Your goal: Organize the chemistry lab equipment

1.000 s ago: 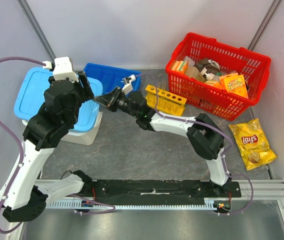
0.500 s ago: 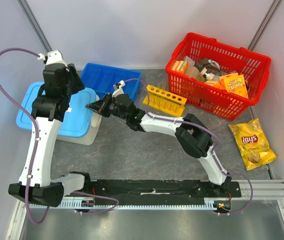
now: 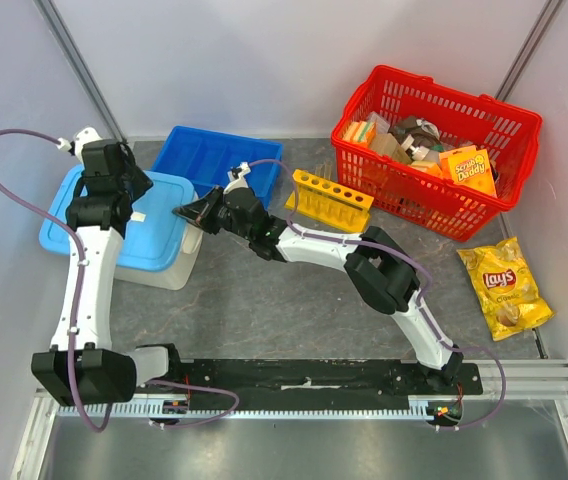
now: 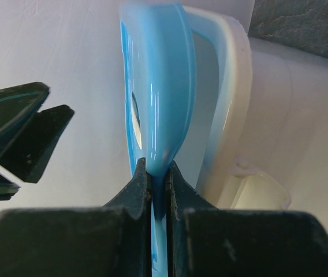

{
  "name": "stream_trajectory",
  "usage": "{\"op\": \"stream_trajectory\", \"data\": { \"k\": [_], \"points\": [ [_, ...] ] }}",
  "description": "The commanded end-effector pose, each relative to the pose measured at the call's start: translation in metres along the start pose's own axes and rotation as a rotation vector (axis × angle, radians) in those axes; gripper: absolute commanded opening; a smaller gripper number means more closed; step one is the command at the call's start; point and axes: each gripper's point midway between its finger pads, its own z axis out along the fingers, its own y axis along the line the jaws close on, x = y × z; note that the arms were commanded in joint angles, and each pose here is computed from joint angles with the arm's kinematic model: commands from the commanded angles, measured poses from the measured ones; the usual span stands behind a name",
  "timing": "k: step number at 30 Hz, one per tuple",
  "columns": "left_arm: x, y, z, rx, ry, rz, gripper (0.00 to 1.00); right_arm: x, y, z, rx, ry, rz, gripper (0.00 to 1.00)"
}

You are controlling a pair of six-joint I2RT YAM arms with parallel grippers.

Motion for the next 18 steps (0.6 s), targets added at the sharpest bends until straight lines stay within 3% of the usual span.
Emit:
{"op": "stream_trajectory", "data": {
  "k": [1, 11, 13, 15, 18],
  "points": [
    [-0.004, 0.017, 0.018, -0.072, -0.023, -0.12, 0.53, -0.019, 0.023, 0.007, -0.061, -0.075, 0.033, 0.0],
    [0.017, 0.05, 0.046, -0.201, 0.014, -0.176, 0.53, -0.019, 0.013, 0.009, -0.048, -0.055, 0.033, 0.05],
    [0.023, 0.056, 0.05, -0.234, 0.023, -0.173, 0.52, -0.021, 0.012, 0.008, -0.039, -0.053, 0.024, 0.14],
    [0.029, 0.066, 0.054, -0.285, 0.021, -0.171, 0.52, -0.022, 0.009, 0.008, -0.024, -0.051, 0.021, 0.29],
    [0.037, 0.075, 0.059, -0.331, 0.029, -0.167, 0.52, -0.025, 0.01, 0.005, -0.016, -0.054, 0.005, 0.39]
  ]
}}
